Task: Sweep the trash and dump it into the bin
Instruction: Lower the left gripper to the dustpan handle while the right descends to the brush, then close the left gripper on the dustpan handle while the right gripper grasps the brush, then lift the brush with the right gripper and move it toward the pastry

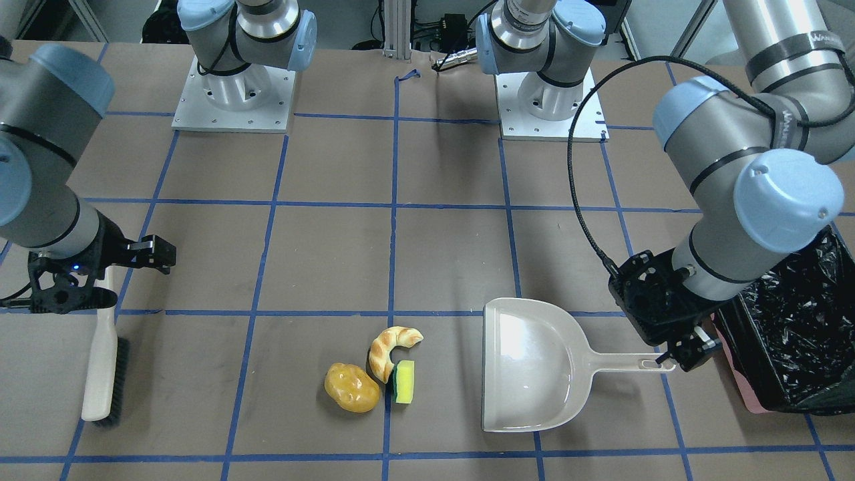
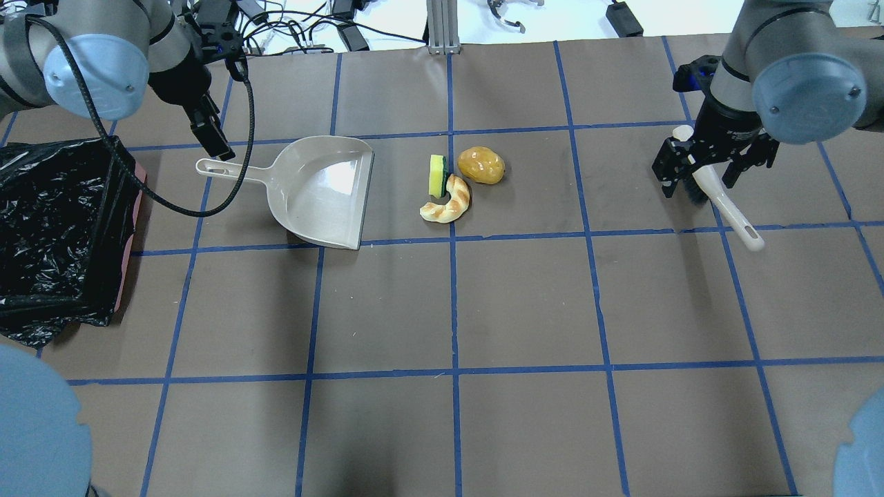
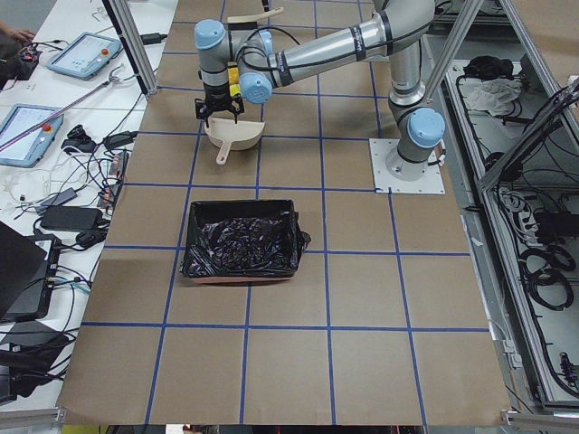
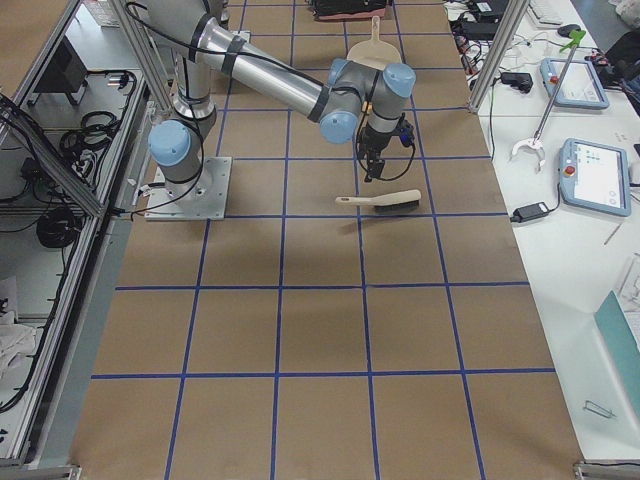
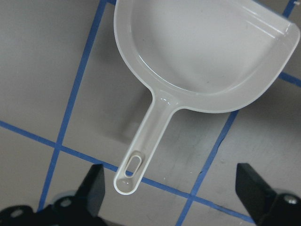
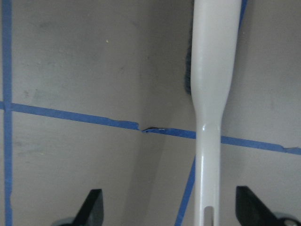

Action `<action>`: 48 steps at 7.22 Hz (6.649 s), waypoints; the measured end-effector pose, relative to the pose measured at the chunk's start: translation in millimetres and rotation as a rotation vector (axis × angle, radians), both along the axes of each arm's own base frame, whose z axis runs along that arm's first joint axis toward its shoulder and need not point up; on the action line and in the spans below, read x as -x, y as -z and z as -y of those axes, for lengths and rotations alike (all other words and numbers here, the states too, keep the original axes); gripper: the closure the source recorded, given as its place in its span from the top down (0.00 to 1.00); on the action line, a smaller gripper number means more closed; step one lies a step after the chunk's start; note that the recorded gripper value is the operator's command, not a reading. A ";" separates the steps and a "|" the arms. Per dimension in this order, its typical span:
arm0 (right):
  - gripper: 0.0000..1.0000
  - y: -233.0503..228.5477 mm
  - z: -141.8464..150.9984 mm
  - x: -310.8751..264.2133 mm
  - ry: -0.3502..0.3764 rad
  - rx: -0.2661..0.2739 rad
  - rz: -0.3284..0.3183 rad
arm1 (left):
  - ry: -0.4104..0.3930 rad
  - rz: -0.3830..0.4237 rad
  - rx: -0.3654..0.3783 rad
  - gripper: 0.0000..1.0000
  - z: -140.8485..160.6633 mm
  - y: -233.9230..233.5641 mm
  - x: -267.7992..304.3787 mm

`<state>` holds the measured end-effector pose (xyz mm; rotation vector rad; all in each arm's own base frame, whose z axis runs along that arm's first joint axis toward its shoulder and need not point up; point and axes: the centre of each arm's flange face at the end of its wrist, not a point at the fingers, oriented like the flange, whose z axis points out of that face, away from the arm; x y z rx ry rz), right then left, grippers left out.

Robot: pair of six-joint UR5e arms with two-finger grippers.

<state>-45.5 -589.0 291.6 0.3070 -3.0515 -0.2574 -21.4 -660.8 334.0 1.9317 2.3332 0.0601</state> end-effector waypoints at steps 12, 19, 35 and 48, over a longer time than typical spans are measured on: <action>0.18 64.5 -26.7 40.4 -0.103 -0.106 -0.012 | 0.185 -0.199 -0.087 0.98 12.4 95.9 -25.0; 0.10 32.5 -24.9 22.6 0.016 -0.081 -0.066 | 0.200 -0.178 -0.129 0.94 6.7 120.3 -5.7; 0.06 55.3 -63.2 -313.5 0.215 -0.102 -0.320 | 0.218 -0.170 -0.110 0.00 8.7 126.4 5.6; 0.04 69.0 -53.2 -375.5 0.229 -0.084 -0.266 | 0.219 -0.179 -0.108 0.00 8.8 127.4 6.8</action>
